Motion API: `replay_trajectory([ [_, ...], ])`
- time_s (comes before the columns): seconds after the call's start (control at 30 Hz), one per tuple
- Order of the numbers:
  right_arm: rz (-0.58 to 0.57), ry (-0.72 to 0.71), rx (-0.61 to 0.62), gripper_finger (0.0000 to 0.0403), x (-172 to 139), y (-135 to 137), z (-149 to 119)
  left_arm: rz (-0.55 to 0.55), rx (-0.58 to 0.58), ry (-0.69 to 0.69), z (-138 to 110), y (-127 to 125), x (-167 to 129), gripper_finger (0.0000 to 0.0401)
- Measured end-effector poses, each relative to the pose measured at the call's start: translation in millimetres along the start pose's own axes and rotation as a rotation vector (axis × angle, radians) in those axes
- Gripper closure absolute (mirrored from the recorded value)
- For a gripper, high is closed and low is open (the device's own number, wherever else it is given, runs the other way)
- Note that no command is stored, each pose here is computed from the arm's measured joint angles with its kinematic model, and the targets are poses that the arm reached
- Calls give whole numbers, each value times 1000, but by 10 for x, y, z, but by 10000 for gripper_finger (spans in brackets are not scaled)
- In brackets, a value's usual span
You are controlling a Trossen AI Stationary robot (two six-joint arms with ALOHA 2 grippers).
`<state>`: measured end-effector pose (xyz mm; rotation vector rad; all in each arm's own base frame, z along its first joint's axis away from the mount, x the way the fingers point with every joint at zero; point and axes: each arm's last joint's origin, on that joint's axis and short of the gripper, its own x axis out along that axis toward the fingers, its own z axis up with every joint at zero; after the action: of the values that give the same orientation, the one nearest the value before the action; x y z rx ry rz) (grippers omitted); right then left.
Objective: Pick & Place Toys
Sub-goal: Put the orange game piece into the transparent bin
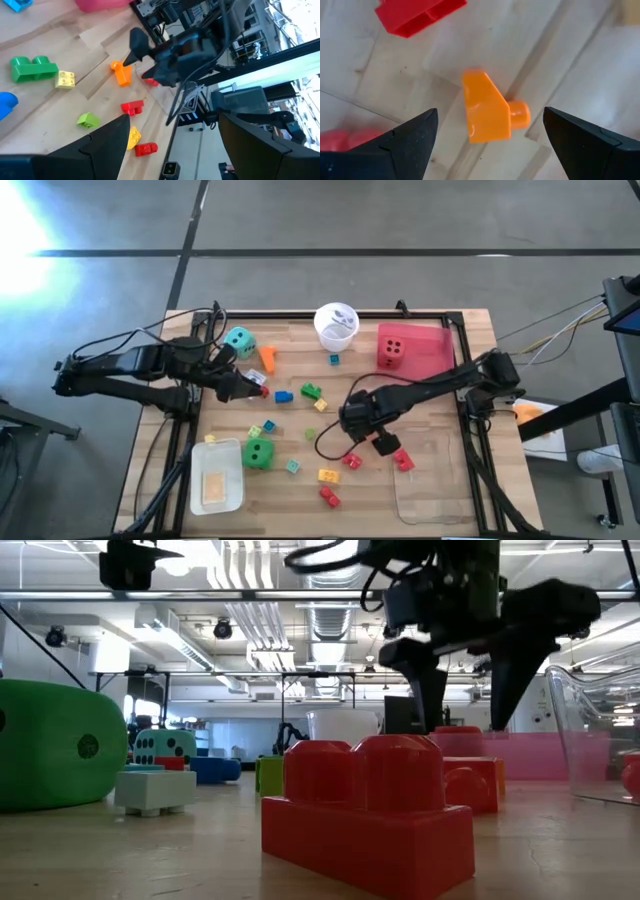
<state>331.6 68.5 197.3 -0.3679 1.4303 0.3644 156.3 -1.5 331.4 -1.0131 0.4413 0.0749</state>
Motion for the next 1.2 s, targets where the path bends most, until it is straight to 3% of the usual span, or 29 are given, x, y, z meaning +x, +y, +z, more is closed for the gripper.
replay_trajectory([
  [0.33,-30,75,-101,49,306,-82,50,21,-4,13,-12,20,5,94],
  [0.73,-7,151,-72,53,531,-178,19,24,-6,16,-14,23,5,94],
  [0.83,-8,147,-74,78,526,-177,17,24,-8,15,-14,23,5,94],
  [1.0,-9,144,-62,153,515,-183,15,24,-8,16,-14,23,6,94],
  [1.2,-10,144,-49,154,514,-183,15,25,-8,13,-13,23,6,94],
])
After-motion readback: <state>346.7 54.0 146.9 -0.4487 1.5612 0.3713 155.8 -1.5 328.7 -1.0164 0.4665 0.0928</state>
